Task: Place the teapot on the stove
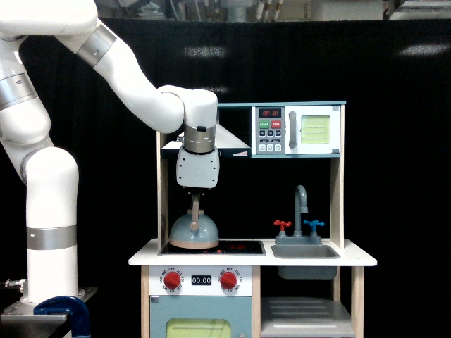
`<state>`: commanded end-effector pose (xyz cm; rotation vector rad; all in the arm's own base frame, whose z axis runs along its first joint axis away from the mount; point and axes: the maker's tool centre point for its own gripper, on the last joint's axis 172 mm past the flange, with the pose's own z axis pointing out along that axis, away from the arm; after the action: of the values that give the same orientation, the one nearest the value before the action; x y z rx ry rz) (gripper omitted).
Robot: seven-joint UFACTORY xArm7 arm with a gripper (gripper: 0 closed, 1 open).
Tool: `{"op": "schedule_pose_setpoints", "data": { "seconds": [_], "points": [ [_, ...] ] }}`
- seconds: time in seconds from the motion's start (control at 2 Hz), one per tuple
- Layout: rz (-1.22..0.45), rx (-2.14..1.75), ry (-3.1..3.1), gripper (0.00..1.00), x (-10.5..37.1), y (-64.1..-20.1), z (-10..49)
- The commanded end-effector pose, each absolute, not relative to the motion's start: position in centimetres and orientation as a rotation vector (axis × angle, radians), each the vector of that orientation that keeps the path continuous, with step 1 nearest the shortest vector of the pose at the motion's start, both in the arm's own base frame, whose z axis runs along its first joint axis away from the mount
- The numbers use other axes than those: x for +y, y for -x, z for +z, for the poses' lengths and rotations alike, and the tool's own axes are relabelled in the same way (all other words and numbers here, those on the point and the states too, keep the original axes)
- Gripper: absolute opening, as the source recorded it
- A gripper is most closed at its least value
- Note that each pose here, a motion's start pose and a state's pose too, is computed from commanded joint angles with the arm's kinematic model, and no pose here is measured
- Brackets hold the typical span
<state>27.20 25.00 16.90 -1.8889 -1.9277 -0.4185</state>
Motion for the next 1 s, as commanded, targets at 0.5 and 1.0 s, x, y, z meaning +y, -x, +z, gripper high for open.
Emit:
{"op": "schedule_pose_setpoints", "data": {
  "seconds": [0.5, 1.0],
  "points": [
    [-0.419, -1.928, 1.889, 1.0, 28.8, -25.5, 16.1],
    [-0.419, -1.928, 1.889, 1.0, 28.4, -25.0, 16.0]
  ]
}}
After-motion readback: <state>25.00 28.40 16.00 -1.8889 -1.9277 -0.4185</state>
